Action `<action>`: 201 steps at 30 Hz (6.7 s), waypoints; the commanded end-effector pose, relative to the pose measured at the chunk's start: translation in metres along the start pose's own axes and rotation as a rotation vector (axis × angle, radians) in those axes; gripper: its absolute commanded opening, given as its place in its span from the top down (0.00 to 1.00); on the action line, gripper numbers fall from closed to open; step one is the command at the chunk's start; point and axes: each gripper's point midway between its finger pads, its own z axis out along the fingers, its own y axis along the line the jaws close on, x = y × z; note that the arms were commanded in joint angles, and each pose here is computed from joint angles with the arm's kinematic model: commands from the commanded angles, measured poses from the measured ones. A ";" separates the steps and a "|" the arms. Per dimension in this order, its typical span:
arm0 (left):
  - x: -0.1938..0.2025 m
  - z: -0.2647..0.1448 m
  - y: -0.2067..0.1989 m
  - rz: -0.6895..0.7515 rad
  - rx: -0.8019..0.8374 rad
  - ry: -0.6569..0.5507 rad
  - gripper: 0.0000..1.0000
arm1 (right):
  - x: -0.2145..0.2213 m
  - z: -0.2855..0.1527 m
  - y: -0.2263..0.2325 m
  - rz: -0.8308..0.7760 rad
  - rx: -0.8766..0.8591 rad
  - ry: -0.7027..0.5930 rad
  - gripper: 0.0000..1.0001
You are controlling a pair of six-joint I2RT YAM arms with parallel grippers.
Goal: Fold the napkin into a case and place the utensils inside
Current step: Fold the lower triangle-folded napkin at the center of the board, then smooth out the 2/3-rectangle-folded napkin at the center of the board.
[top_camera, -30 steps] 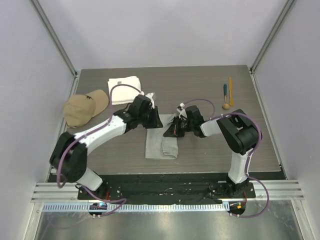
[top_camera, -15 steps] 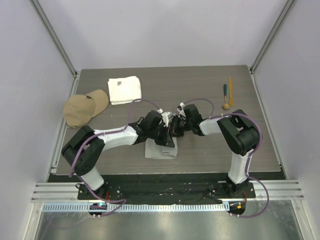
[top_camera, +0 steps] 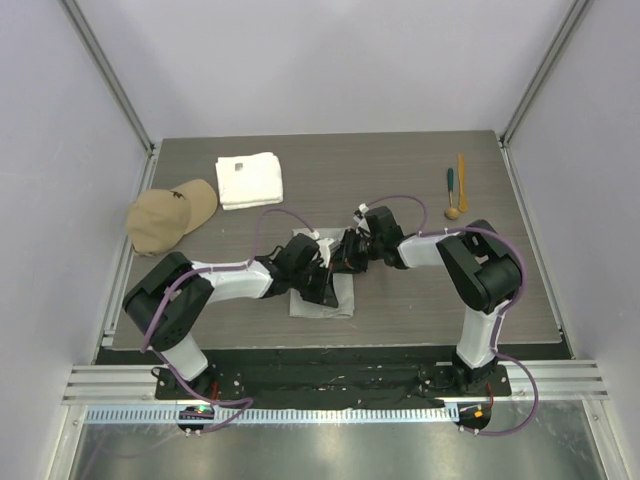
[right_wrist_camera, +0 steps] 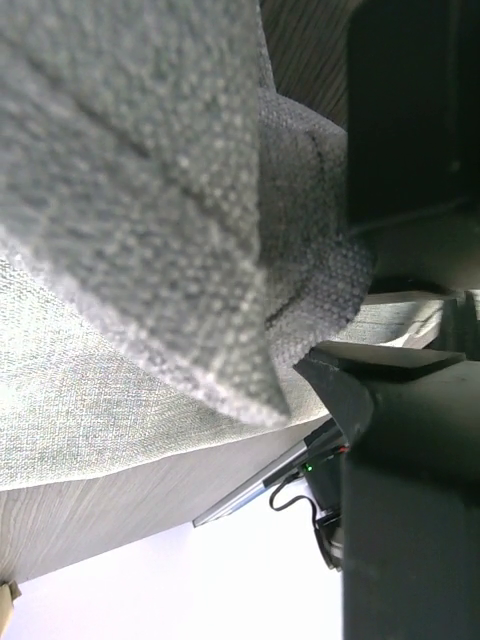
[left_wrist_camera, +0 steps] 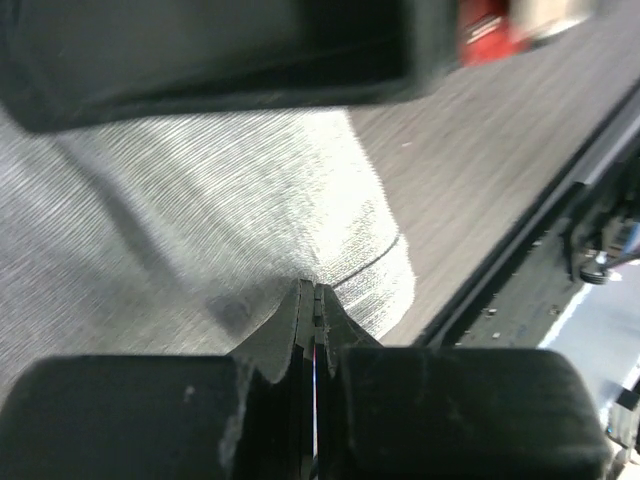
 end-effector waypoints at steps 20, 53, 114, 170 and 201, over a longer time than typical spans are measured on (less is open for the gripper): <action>0.006 -0.007 0.039 -0.024 -0.180 -0.063 1.00 | 0.028 -0.077 0.009 -0.145 0.047 -0.009 0.37; 0.012 -0.002 0.047 -0.136 -0.229 -0.033 0.98 | 0.064 -0.053 -0.012 -0.104 0.053 -0.034 0.99; 0.014 -0.008 0.049 -0.137 -0.246 -0.044 1.00 | -0.130 -0.005 0.007 0.045 0.096 -0.434 0.99; -0.166 0.031 0.128 -0.325 -0.327 -0.203 1.00 | 0.005 -0.015 0.055 -0.246 -0.038 -0.023 0.80; -0.169 0.025 0.126 -0.331 -0.321 -0.194 1.00 | -0.135 -0.078 -0.001 -0.047 -0.098 -0.312 0.97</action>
